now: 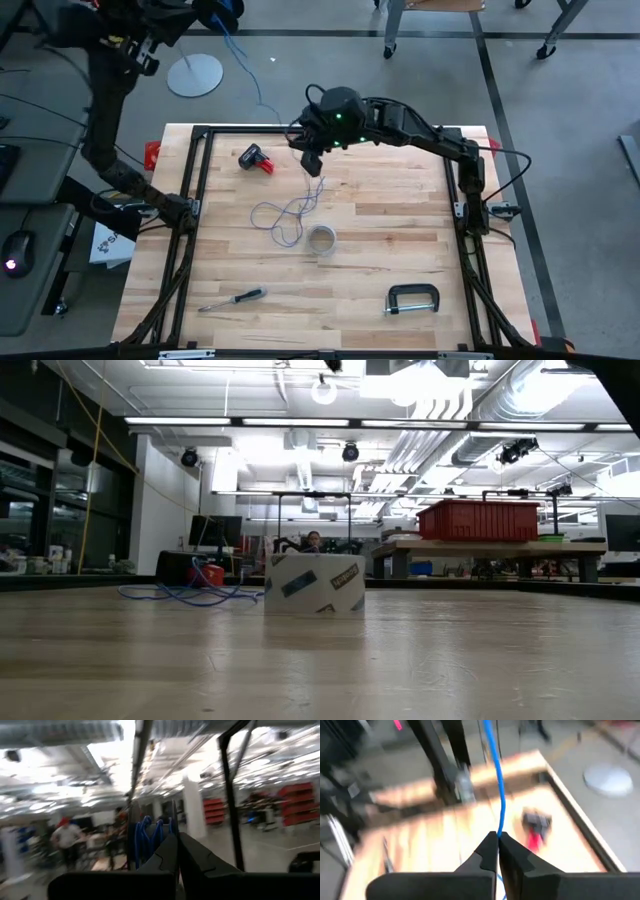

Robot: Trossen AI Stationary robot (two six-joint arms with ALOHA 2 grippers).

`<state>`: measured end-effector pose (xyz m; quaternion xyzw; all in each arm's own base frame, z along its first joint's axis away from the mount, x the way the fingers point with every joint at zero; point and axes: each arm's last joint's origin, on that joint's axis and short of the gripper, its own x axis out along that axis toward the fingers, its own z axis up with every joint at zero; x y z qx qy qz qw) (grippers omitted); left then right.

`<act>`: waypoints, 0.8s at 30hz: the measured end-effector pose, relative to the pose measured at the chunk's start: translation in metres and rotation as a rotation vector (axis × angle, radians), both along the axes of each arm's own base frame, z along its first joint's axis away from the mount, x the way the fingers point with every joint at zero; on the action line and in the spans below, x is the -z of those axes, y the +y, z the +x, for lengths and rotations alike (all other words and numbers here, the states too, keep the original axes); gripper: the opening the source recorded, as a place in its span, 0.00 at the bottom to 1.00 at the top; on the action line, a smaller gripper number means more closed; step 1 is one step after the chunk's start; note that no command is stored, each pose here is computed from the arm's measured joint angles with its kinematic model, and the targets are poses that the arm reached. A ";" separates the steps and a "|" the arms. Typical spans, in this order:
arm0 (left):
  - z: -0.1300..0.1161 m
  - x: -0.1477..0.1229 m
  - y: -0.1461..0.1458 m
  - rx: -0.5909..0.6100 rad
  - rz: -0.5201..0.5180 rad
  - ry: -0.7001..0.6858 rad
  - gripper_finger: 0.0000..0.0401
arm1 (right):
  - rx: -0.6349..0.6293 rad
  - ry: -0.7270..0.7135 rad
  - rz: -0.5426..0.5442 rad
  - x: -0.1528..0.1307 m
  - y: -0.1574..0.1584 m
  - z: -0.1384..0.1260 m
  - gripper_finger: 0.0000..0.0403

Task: Coil cords
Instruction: Coil the blue wire on the spool

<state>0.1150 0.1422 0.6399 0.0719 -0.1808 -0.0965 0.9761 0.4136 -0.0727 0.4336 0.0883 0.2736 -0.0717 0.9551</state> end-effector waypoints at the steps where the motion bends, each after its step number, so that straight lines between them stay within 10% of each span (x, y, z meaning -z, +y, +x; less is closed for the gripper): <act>1: -0.004 0.001 -0.002 -0.034 -0.008 0.013 0.00 | 0.001 0.051 0.003 0.004 -0.001 -0.003 0.00; 24: -0.070 0.029 -0.086 -0.560 -0.069 0.179 0.00 | 0.048 0.629 0.132 0.055 -0.009 -0.039 0.00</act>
